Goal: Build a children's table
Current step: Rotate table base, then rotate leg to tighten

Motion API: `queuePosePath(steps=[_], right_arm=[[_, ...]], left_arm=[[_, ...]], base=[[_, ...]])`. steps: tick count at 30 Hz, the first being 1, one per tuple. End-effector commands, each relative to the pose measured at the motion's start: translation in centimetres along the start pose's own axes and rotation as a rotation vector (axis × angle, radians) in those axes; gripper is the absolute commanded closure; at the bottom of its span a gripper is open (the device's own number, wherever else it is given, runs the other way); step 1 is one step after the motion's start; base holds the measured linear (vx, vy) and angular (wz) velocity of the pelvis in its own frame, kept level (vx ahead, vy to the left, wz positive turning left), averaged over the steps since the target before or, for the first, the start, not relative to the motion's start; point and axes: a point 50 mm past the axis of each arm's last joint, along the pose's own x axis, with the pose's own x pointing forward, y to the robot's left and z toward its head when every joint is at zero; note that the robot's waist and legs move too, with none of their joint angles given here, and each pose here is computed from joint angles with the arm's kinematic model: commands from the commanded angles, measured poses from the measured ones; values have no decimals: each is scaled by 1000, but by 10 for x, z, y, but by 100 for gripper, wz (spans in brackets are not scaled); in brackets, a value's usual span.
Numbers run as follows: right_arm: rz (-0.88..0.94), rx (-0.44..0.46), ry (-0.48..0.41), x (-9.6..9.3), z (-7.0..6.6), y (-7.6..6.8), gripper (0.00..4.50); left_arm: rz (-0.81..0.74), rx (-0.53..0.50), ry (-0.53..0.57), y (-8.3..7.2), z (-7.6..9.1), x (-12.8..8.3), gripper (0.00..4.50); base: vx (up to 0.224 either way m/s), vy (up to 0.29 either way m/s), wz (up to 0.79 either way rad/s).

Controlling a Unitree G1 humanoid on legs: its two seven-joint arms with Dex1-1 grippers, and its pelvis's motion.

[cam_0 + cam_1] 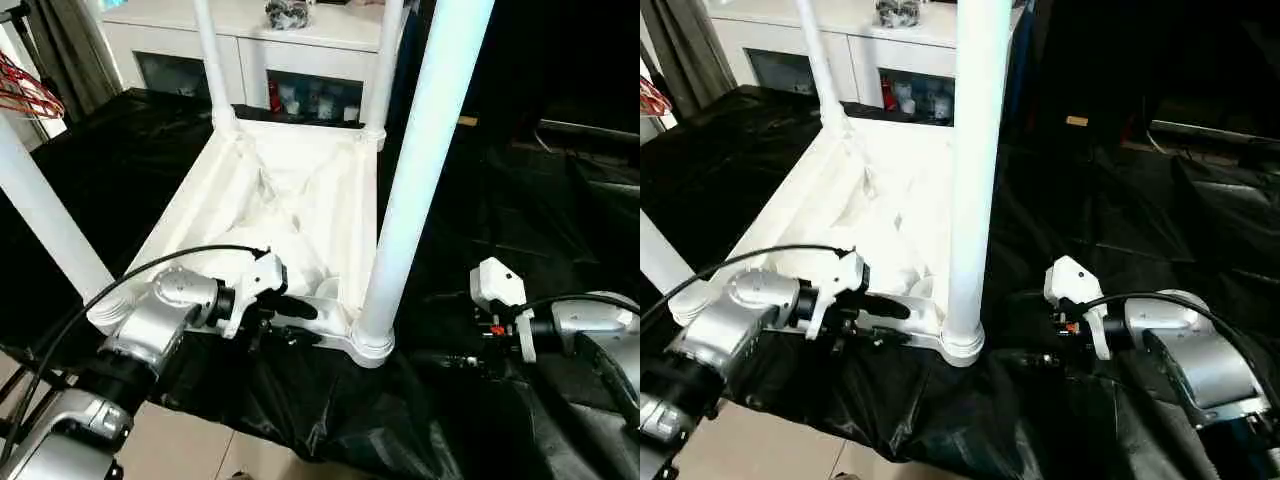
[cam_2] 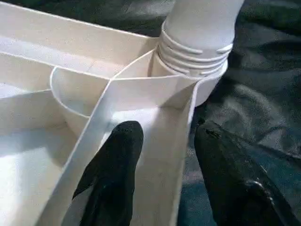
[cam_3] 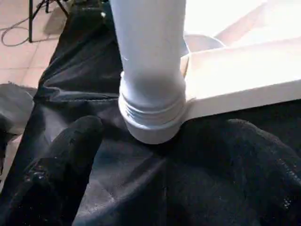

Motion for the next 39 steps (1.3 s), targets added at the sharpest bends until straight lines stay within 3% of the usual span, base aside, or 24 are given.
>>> queuePosePath(steps=[1,5,18,25,28,39], right_arm=[[-3,0,3,-4,2,3,0],[-12,6,9,-5,1,6,0],[-21,10,13,-4,0,9,0],[-25,2,-17,9,2,10,0],[-109,-19,-46,24,3,1,0],[-271,-11,-49,52,7,-25,0]], left_arm=[[-31,24,38,3,2,0,265],[-79,23,100,4,-4,0,300],[-96,24,141,6,-11,1,391],[44,-40,120,10,-16,2,447],[146,-86,45,11,-14,5,447],[182,-54,35,2,-12,3,447]], base=[[0,0,0],[0,0,0],[0,0,0],[0,0,0],[0,0,0],[0,0,0]])
